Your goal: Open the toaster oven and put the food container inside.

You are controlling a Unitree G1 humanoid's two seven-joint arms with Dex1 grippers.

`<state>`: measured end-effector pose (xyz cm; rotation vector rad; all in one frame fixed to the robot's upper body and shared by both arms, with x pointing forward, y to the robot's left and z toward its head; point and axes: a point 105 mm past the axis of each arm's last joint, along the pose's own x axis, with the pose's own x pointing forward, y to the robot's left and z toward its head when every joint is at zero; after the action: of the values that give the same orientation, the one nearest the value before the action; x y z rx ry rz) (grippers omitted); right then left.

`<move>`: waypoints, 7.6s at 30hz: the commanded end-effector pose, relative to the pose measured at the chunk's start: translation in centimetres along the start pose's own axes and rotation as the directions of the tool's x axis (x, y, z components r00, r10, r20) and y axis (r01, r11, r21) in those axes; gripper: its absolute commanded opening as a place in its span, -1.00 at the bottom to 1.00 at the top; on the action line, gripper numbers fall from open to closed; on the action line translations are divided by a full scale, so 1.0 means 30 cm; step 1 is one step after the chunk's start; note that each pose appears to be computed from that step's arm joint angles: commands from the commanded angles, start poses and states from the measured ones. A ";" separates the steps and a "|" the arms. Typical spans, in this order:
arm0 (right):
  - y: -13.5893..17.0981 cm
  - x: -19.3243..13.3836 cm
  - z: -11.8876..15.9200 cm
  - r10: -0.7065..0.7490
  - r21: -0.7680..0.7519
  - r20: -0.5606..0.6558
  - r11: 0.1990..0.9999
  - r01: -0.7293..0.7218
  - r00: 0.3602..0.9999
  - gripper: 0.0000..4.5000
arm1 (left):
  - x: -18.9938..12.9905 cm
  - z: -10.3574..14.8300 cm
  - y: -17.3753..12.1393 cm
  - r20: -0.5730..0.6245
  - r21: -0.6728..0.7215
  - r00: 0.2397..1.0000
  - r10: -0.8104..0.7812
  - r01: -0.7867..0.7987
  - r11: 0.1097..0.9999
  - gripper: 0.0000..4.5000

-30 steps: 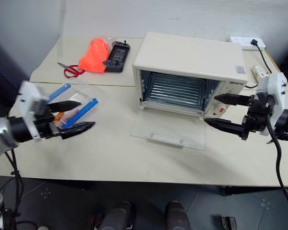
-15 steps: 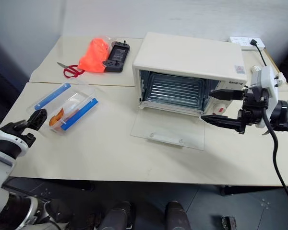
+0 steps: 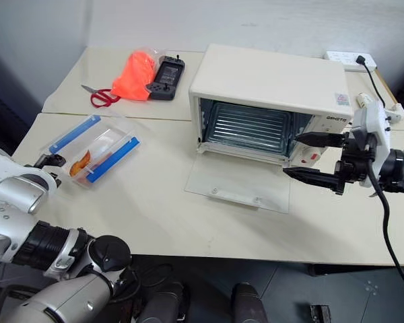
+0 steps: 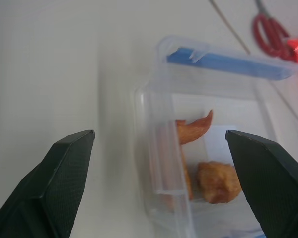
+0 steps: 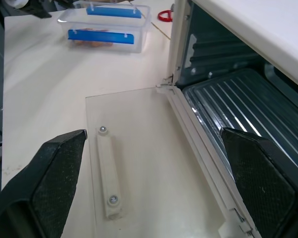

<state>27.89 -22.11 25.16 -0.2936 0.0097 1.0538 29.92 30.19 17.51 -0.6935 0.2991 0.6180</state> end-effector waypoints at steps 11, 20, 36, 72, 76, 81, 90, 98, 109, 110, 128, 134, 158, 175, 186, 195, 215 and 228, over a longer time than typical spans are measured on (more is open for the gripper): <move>0.034 -0.033 0.043 -0.038 -0.036 0.043 0.999 0.040 0.998 1.00 | 0.052 0.060 0.007 -0.038 0.026 0.999 0.019 -0.018 0.999 -0.36; 0.028 -0.054 0.038 -0.060 -0.024 0.035 0.998 0.061 0.998 1.00 | 0.044 0.122 -0.030 -0.025 0.251 0.990 -0.138 0.140 0.958 -0.94; 0.032 -0.103 0.018 -0.127 0.002 0.004 0.992 0.127 0.992 1.00 | -0.173 -0.082 -0.345 -0.522 0.503 0.639 -0.564 0.765 0.401 -0.94; 0.102 -0.141 -0.023 -0.253 0.015 -0.026 0.967 0.253 0.967 1.00 | -0.250 -0.301 -0.719 -0.651 0.383 0.441 -0.618 0.894 0.234 0.41; 0.104 -0.156 -0.004 -0.260 0.012 -0.022 0.965 0.260 0.965 0.92 | -0.299 -0.210 -0.748 -0.596 0.330 0.307 -0.742 0.936 0.122 0.42; 0.162 -0.143 0.045 -0.186 0.038 0.012 0.982 0.186 0.982 0.34 | -0.439 -0.108 -0.710 -0.582 0.239 -0.069 -0.810 0.938 -0.252 -0.07; 0.361 -0.016 0.056 0.007 0.144 0.060 0.989 -0.015 0.998 -0.95 | -0.462 -0.143 -0.515 -0.769 0.035 -0.325 -0.551 0.839 -0.543 -1.00; 0.484 0.094 -0.039 -0.012 0.282 0.009 0.959 0.009 1.000 -0.98 | -0.359 -0.240 -0.395 -0.925 -0.073 -0.293 -0.242 0.762 -0.643 -1.00; 0.487 0.224 -0.194 -0.071 0.280 -0.091 0.955 0.094 0.993 -0.98 | -0.238 -0.366 -0.428 -0.956 -0.083 -0.254 -0.147 0.713 -0.696 -1.00; 0.460 0.237 -0.202 -0.102 0.265 -0.089 0.957 0.122 0.991 -0.98 | -0.235 -0.369 -0.442 -0.953 -0.074 -0.255 -0.161 0.714 -0.697 -1.00; 0.183 0.257 -0.192 -0.177 0.049 -0.077 0.982 0.181 0.981 -0.98 | -0.271 -0.410 -0.549 -0.882 0.025 -0.295 -0.367 0.749 -0.663 -1.00; 0.129 0.248 -0.180 -0.205 0.015 -0.070 0.978 0.207 0.976 -0.98 | -0.251 -0.388 -0.532 -0.879 0.071 -0.252 -0.404 0.769 -0.635 -1.00; -0.140 0.354 -0.110 -0.434 -0.121 0.080 0.889 0.441 0.897 -0.98 | -0.198 -0.419 -0.797 -0.703 0.391 -0.084 -0.706 0.784 -0.482 -1.00; -0.135 0.314 -0.034 -0.418 -0.137 0.140 0.890 0.435 0.898 -1.00 | -0.341 -0.265 -0.665 -0.700 0.268 -0.233 -0.675 0.791 -0.550 -0.74; -0.077 0.044 -0.107 -0.480 -0.151 -0.049 0.871 0.468 0.876 -1.00 | -0.406 -0.081 -0.493 -0.765 0.236 -0.219 -0.605 0.779 -0.580 0.75; 0.160 -0.085 -0.278 -0.452 0.015 -0.236 0.884 0.468 0.860 -1.00 | -0.443 0.006 -0.448 -0.798 0.256 -0.174 -0.576 0.768 -0.587 0.95; 0.224 0.120 -0.455 -0.499 0.163 -0.222 0.828 0.536 0.838 -1.00 | -0.466 -0.024 -0.487 -0.824 0.250 -0.210 -0.526 0.698 -0.671 0.95; 0.086 0.133 -0.279 -0.580 0.085 -0.027 0.810 0.580 0.814 -1.00 | -0.456 -0.019 -0.495 -0.812 0.264 -0.211 -0.543 0.697 -0.666 0.95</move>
<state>28.85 -19.50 12.72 -0.1690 0.0765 0.4419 28.44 14.64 30.34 0.3342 0.0513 -1.4724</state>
